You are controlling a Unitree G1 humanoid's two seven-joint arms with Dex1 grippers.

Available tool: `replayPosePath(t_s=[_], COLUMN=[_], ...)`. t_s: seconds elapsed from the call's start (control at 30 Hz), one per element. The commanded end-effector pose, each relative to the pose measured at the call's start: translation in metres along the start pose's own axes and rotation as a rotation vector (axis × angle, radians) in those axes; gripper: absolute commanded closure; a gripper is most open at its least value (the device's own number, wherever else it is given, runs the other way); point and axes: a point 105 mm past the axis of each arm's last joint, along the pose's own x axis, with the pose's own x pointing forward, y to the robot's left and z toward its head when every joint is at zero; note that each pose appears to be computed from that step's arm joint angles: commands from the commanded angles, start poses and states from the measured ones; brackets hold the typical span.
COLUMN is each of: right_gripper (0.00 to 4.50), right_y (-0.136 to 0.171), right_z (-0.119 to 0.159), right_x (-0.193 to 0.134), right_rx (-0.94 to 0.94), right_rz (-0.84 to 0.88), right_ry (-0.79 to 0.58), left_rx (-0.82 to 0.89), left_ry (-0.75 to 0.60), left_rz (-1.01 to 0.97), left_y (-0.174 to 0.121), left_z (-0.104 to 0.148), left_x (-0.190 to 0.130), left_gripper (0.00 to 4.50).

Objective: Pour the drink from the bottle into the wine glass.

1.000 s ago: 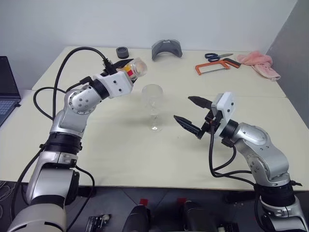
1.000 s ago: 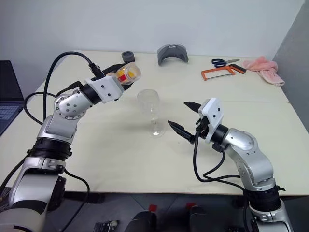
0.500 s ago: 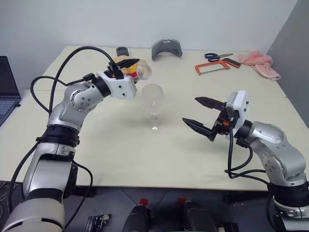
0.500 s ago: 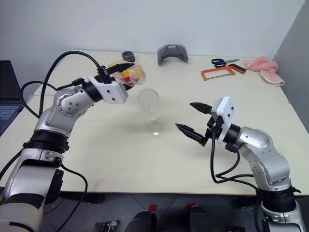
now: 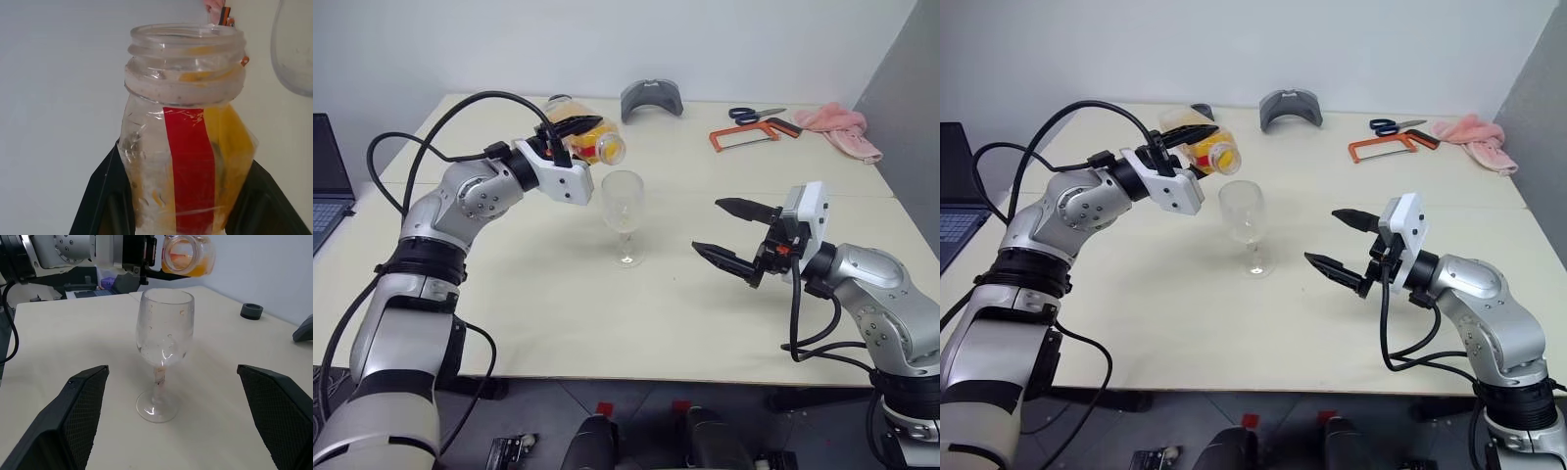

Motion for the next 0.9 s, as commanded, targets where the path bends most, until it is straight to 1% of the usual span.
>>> replayPosePath(t_s=[0.03,0.4,0.9], right_gripper=[0.00,0.00,0.00], right_y=[0.0046,0.0043,0.0037], right_z=[0.0093,0.0044,0.0027], right_x=[0.0000,-0.0013,-0.0043], right_rx=[-0.041,-0.042,-0.046], right_rz=[0.008,0.004,0.000], right_ry=[-0.022,0.001,0.015], left_rx=[0.065,0.130,0.173], left_ry=[-0.022,-0.026,-0.028], left_rz=[0.059,0.072,0.070], left_y=[0.0228,0.0276,0.0311], left_z=[0.0027,0.0007,-0.0019], left_x=[0.0002,-0.0011,-0.0016], left_gripper=[2.81,2.81,2.81])
